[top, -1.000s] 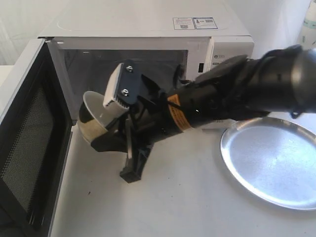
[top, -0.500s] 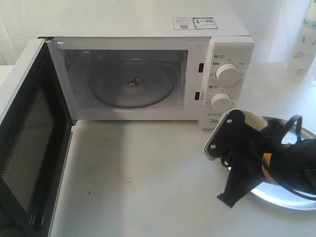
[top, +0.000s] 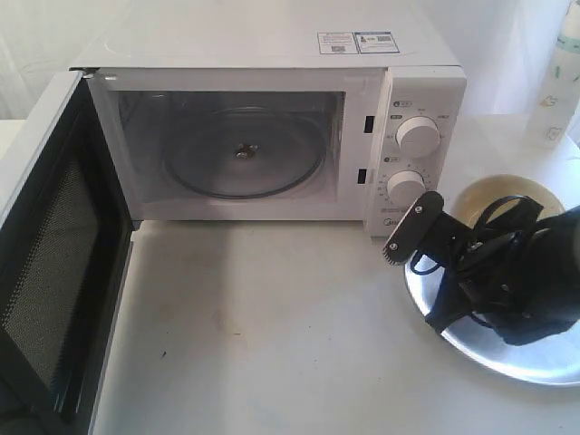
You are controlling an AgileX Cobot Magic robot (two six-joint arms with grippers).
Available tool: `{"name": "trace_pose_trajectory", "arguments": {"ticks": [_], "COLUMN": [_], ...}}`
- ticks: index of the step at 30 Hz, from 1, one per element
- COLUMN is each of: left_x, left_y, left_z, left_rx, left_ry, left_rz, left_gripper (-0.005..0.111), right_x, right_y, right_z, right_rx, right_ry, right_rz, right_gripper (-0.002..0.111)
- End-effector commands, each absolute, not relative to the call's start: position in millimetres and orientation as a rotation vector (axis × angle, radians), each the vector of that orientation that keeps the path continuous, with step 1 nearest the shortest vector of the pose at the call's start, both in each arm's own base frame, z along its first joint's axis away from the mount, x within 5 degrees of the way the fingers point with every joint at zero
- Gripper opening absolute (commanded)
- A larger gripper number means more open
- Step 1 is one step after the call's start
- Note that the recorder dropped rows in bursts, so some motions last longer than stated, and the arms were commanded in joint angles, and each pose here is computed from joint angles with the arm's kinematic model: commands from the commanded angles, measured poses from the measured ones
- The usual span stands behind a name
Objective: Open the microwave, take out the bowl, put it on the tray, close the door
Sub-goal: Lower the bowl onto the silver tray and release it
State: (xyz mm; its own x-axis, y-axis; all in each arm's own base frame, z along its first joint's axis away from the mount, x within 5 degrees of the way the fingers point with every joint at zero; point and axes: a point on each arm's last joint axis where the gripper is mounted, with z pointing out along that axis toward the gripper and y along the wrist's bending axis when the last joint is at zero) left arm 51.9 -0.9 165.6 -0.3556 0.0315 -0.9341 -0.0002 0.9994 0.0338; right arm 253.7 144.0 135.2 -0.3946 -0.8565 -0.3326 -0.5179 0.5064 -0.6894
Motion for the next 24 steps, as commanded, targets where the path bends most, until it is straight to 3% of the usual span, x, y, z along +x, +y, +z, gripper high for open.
{"name": "trace_pose_trajectory", "arguments": {"ticks": [1,5,14,24], "left_x": [51.8,51.8,51.8,51.8], "left_y": [-1.3,-1.3,-1.3,-1.3], "left_z": [166.5,166.5,166.5,166.5], "left_rx": [0.020,0.020,0.020,0.020], "left_ry": [1.930,1.930,1.930,1.930], "left_rz": [0.023,0.023,0.023,0.023], "left_gripper": [0.000,0.000,0.000,0.000], "right_x": [266.3,266.5,266.6,241.5], "right_y": [140.4,140.2,139.8,173.5], "right_z": [132.1,132.0,132.3,172.8], "right_rx": [-1.017,-1.016,-0.996,-1.040], "right_ry": [2.091,2.090,2.093,1.964], "right_rz": [-0.717,-0.721,-0.720,-0.478], "right_gripper": [0.000,0.008,0.050,0.050]}}
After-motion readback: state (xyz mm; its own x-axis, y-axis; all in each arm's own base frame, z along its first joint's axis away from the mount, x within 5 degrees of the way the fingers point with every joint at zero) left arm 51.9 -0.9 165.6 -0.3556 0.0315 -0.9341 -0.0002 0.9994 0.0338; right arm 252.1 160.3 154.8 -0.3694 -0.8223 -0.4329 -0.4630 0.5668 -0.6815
